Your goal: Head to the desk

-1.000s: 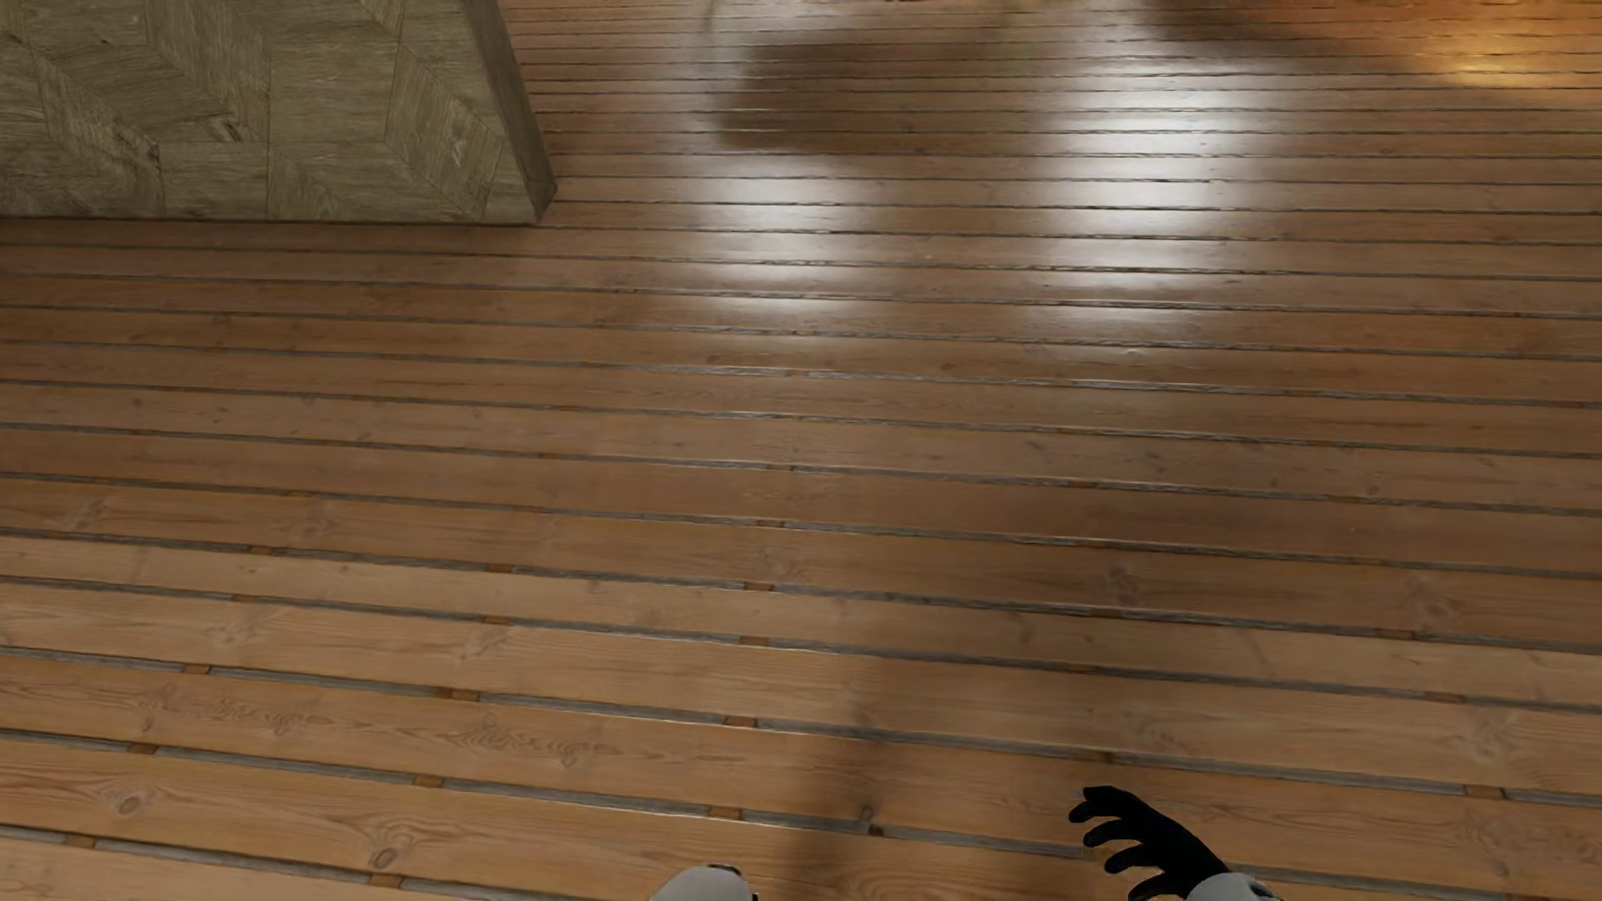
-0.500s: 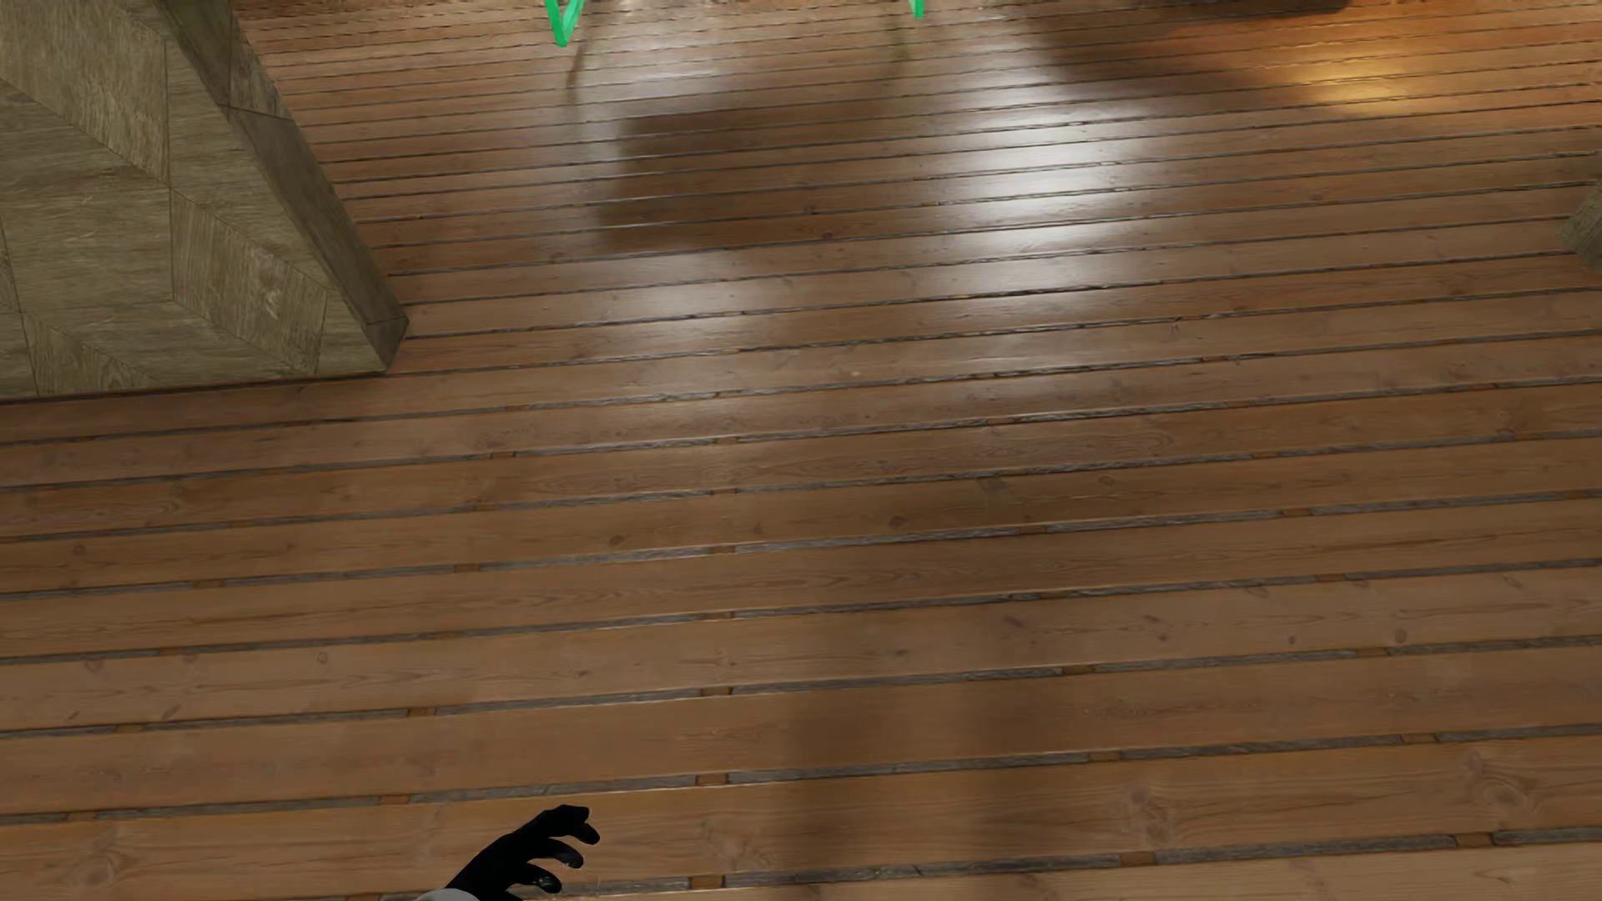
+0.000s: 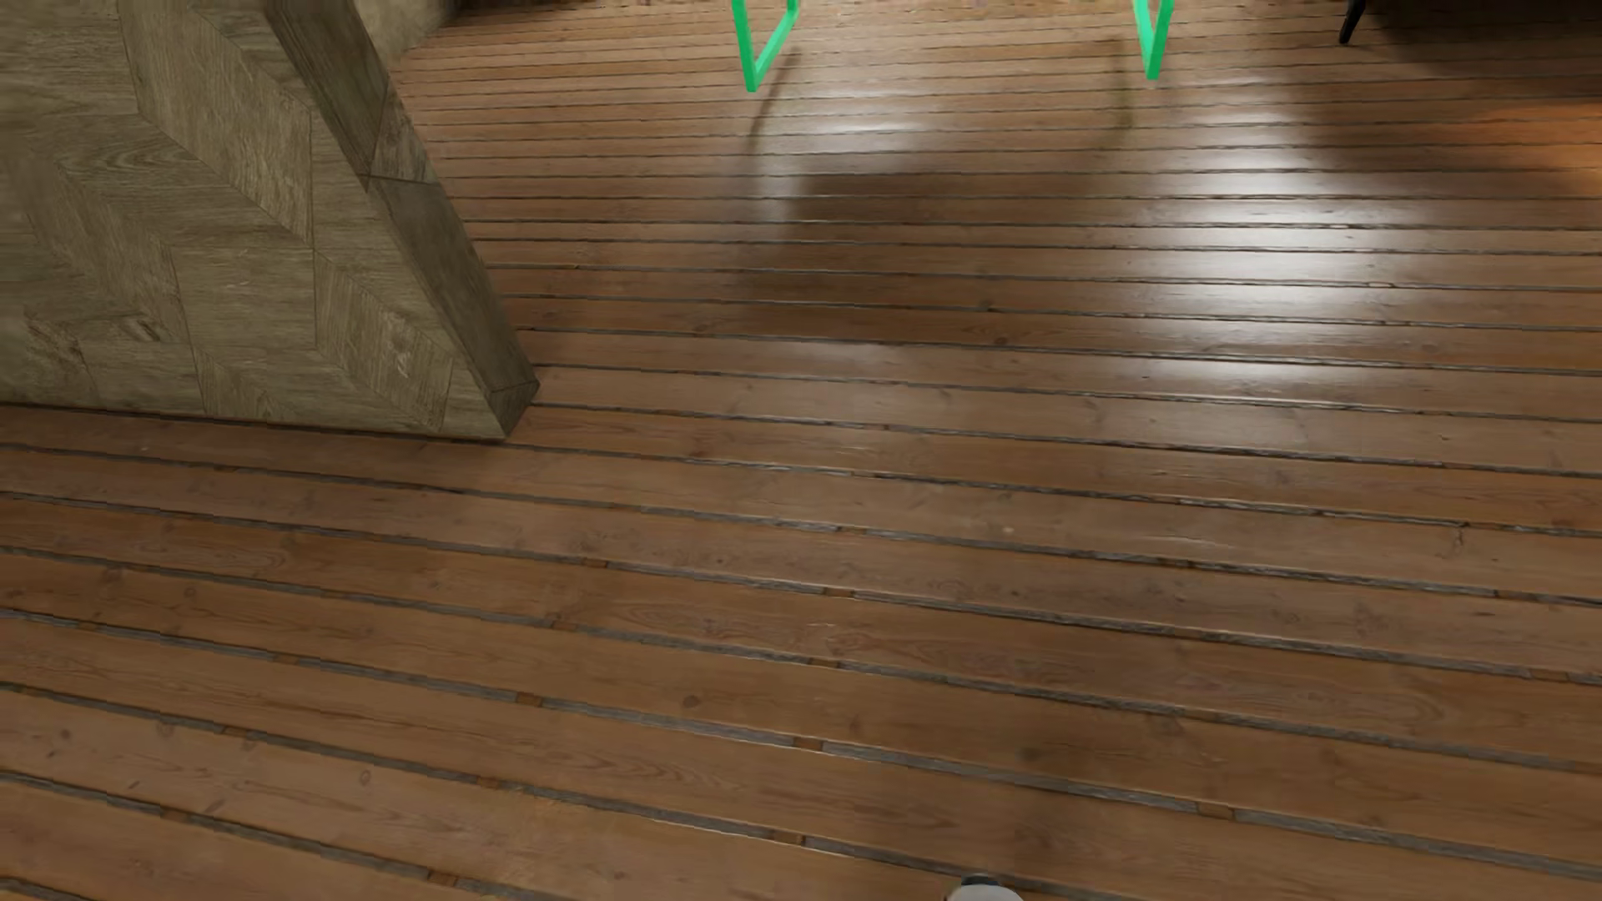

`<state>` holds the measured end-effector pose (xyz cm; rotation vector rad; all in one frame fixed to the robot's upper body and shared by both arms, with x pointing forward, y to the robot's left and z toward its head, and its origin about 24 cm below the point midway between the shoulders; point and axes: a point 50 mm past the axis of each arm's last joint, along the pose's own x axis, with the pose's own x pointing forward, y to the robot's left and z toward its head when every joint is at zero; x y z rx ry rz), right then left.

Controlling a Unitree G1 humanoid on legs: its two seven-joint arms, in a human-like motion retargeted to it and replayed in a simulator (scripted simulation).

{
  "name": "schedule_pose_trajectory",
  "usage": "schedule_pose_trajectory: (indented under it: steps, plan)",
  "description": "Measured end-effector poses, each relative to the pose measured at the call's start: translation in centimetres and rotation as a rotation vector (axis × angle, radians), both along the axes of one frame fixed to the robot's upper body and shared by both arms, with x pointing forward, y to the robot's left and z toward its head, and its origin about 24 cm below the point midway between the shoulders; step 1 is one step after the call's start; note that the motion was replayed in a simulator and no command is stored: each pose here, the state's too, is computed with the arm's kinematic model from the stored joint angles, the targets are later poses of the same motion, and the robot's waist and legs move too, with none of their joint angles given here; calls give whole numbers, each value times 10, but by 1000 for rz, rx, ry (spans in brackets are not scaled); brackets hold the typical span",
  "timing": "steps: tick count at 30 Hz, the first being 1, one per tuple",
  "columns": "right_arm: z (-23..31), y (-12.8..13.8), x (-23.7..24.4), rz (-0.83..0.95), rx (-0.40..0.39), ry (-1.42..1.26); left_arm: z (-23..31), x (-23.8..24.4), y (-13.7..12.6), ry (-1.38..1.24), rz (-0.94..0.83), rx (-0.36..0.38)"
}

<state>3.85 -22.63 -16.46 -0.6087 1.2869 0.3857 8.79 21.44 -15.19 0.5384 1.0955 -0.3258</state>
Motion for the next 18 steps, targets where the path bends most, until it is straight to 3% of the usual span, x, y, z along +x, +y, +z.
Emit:
schedule_pose_trajectory:
  steps: [4, 9, 11, 14, 18]
  plan:
    - [22, -27, 58, -137, -20, -229, -10, -71, -32, 177, -160, -72]
    - [65, -64, 119, -133, -84, -462, 9, -84, -58, 101, -167, -210]
    - [75, -73, 138, -154, -108, -510, 7, -78, -61, 94, -155, -209]
    - [84, -67, 162, -152, -89, -568, 7, -58, -62, 49, -179, -205]
    - [79, -36, 167, -51, -17, -574, 10, -32, -49, -7, -233, -159]
